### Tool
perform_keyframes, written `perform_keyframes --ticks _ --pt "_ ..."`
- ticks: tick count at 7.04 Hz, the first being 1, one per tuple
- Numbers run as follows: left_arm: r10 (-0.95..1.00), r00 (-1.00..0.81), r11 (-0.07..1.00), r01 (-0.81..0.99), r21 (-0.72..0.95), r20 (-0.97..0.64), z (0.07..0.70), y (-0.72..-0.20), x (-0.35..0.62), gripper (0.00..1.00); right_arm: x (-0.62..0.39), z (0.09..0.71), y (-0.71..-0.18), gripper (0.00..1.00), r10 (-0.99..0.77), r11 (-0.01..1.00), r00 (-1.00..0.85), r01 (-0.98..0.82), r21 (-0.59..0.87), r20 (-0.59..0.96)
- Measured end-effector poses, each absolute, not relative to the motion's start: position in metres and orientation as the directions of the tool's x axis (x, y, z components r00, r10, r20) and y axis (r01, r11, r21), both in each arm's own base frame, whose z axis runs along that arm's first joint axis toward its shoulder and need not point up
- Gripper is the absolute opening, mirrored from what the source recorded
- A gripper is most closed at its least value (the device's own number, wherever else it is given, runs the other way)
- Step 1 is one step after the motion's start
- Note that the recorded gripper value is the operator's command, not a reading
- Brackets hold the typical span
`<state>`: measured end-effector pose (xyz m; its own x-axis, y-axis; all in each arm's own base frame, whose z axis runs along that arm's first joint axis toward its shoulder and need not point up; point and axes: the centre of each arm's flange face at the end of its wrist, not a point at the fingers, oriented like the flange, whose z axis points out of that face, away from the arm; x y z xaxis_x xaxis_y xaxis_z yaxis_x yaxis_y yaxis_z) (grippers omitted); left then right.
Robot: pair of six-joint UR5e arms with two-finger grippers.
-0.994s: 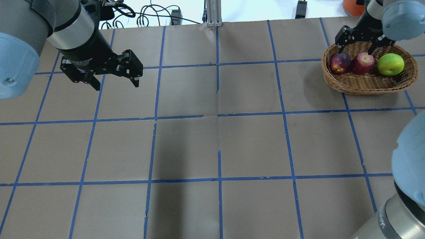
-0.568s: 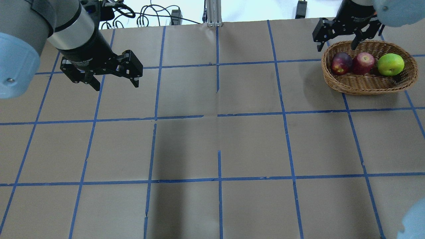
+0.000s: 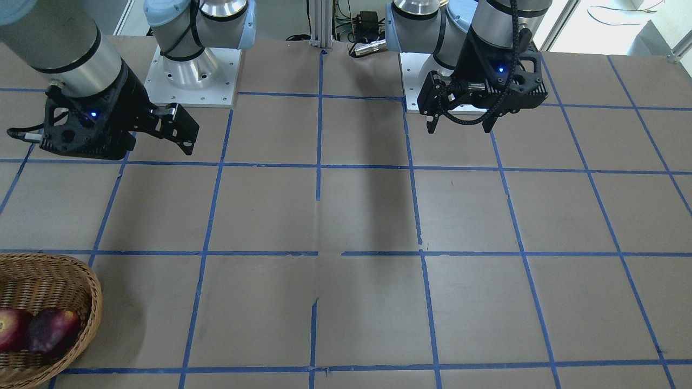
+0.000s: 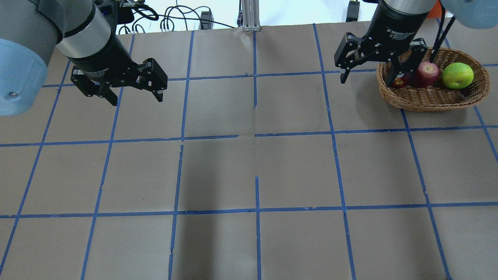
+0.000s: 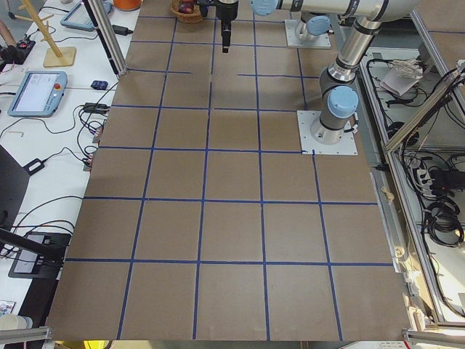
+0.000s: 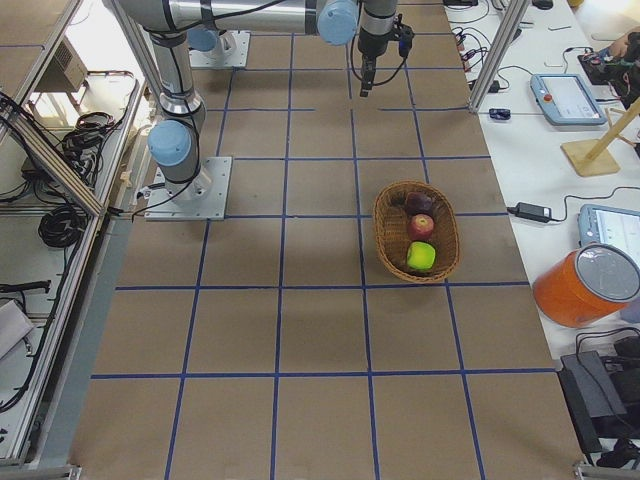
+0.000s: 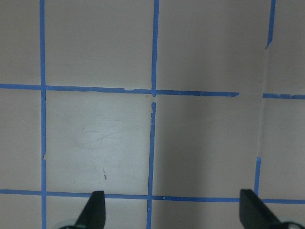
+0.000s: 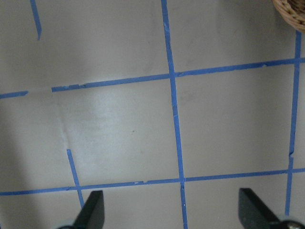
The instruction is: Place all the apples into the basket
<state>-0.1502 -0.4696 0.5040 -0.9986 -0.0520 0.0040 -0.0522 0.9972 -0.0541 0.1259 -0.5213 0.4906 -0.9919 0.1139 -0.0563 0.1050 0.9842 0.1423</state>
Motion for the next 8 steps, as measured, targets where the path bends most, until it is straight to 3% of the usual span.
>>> perform_keyframes --ticks 8 --pt "-0.051 -0.999 0.997 -0.051 -0.058 -0.001 0.508 -0.471 -0.15 1.0 0.118 0.488 -0.501 1.0 0.064 0.995 -0.998 0.063 0.072 -0.014"
